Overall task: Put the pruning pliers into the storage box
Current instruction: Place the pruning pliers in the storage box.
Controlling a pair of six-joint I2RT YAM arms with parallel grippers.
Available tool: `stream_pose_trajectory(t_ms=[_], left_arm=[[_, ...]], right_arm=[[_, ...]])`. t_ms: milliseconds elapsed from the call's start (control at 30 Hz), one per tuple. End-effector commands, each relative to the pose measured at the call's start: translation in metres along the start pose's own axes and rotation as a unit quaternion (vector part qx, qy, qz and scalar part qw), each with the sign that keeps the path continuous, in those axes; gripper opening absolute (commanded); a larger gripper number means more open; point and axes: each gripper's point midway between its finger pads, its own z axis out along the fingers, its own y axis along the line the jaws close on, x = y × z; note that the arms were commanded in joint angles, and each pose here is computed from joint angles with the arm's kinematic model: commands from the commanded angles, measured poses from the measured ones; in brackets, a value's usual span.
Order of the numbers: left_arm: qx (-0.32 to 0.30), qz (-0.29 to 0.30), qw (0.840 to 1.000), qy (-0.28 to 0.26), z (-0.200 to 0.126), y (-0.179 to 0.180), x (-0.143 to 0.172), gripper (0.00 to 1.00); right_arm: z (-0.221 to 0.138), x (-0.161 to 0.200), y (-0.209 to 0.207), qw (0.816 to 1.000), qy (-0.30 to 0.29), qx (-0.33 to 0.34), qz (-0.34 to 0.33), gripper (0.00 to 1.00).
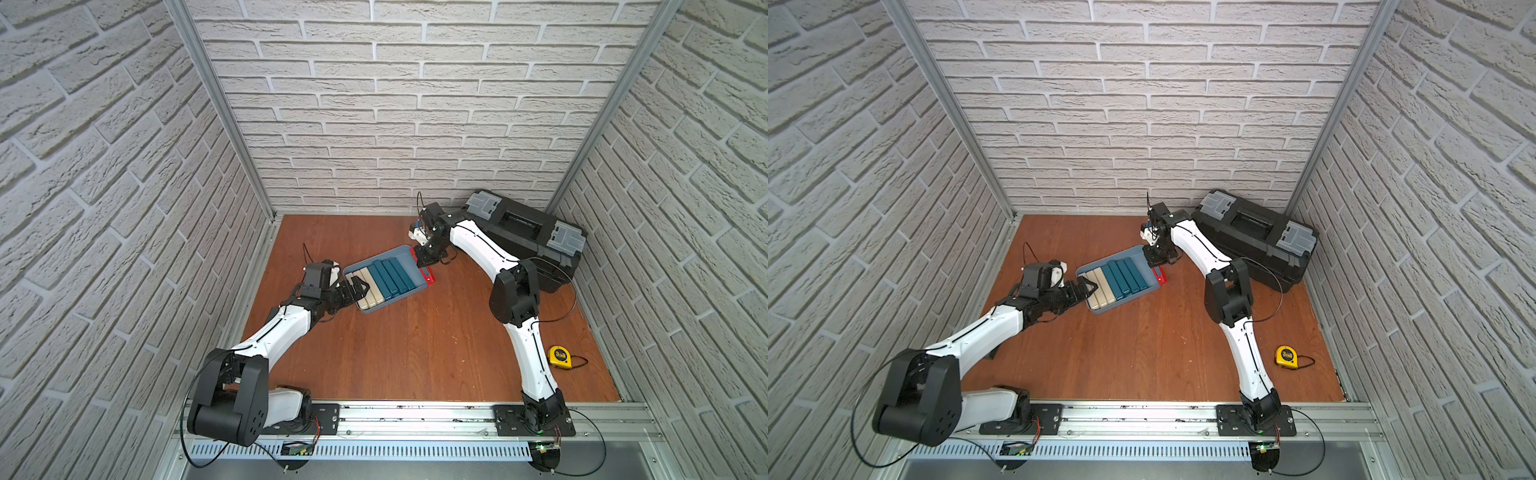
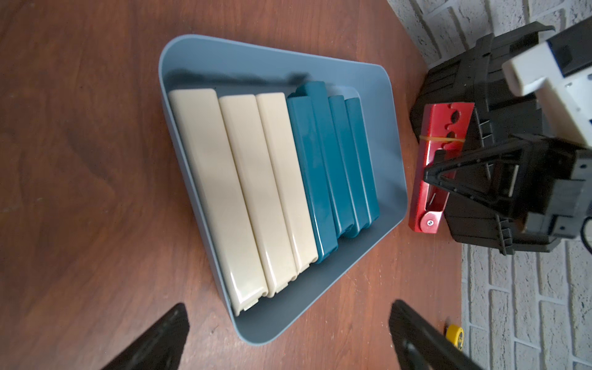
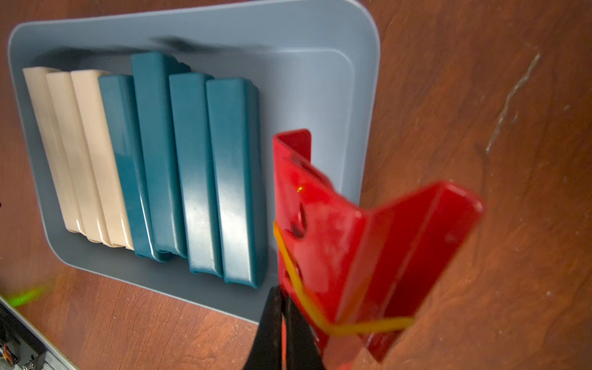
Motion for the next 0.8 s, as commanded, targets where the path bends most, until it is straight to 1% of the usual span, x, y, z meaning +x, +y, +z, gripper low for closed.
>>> stream_pose_trajectory(t_ms=[0, 300, 433, 767], left_arm=[[0.004, 0.004, 1.0, -0.021, -0.001, -0.006, -0.016, 0.98], [-0.002, -0.002, 1.0, -0.018, 0.003, -0.002, -0.018, 0.98], [-0.002, -0.004, 1.0, -0.015, 0.006, -0.002, -0.018, 0.98], [-0.005, -0.006, 1.0, -0.013, 0.009, 0.0, -0.018, 0.98]], right_arm=[[-0.008, -0.007, 0.009, 0.999, -0.012, -0.035, -0.017, 0.03], [-0.005, -0.022, 0.016, 0.997, -0.035, -0.069, -0.011, 0.03], [0.001, -0.026, 0.023, 0.995, -0.039, -0.097, -0.002, 0.03], [0.015, -0.038, 0.026, 0.991, -0.054, -0.119, -0.001, 0.03]])
